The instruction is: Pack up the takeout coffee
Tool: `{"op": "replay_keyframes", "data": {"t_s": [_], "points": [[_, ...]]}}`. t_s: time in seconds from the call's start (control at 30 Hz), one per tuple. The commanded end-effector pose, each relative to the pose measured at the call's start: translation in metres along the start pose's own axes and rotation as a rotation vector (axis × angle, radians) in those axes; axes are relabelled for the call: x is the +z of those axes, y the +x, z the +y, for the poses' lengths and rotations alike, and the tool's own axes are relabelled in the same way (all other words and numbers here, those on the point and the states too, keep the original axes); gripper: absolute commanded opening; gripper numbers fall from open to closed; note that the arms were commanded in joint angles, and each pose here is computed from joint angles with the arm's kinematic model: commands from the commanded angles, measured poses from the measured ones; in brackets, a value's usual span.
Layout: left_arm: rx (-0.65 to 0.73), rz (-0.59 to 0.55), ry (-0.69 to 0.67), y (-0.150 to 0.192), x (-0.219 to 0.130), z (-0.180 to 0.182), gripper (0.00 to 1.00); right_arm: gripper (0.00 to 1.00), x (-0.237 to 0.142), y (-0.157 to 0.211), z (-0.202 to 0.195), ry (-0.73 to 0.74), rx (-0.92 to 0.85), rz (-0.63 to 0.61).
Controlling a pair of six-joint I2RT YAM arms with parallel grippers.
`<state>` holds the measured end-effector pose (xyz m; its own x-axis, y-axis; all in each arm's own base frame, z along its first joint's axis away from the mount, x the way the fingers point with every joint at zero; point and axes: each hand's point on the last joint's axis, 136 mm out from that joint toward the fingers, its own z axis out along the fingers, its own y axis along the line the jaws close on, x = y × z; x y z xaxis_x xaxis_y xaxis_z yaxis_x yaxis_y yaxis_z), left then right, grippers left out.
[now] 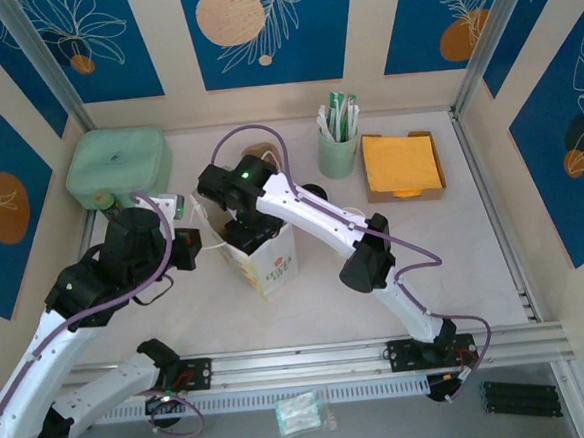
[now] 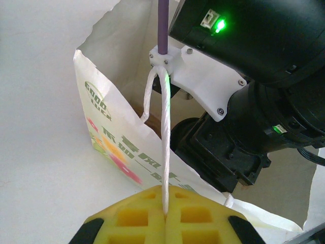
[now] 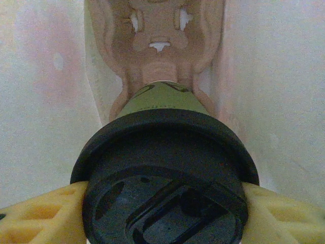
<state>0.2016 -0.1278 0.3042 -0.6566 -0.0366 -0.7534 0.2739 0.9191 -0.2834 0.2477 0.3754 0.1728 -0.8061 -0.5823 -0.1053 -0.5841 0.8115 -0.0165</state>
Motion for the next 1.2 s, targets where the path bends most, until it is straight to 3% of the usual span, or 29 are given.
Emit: {"op": "replay_keyframes", "data": {"t_s": [0.0,1.17], "points": [[-0.001,-0.007,0.001,-0.0046,-0.0049,-0.0004,0.00,0.63,-0.0098,0.0398,-0.0152,0.061,-0.022,0.140],[0.003,-0.002,0.004,-0.0065,-0.0027,-0.0024,0.00,0.63,-0.0102,0.0397,-0.0153,0.062,-0.026,0.138]]}}
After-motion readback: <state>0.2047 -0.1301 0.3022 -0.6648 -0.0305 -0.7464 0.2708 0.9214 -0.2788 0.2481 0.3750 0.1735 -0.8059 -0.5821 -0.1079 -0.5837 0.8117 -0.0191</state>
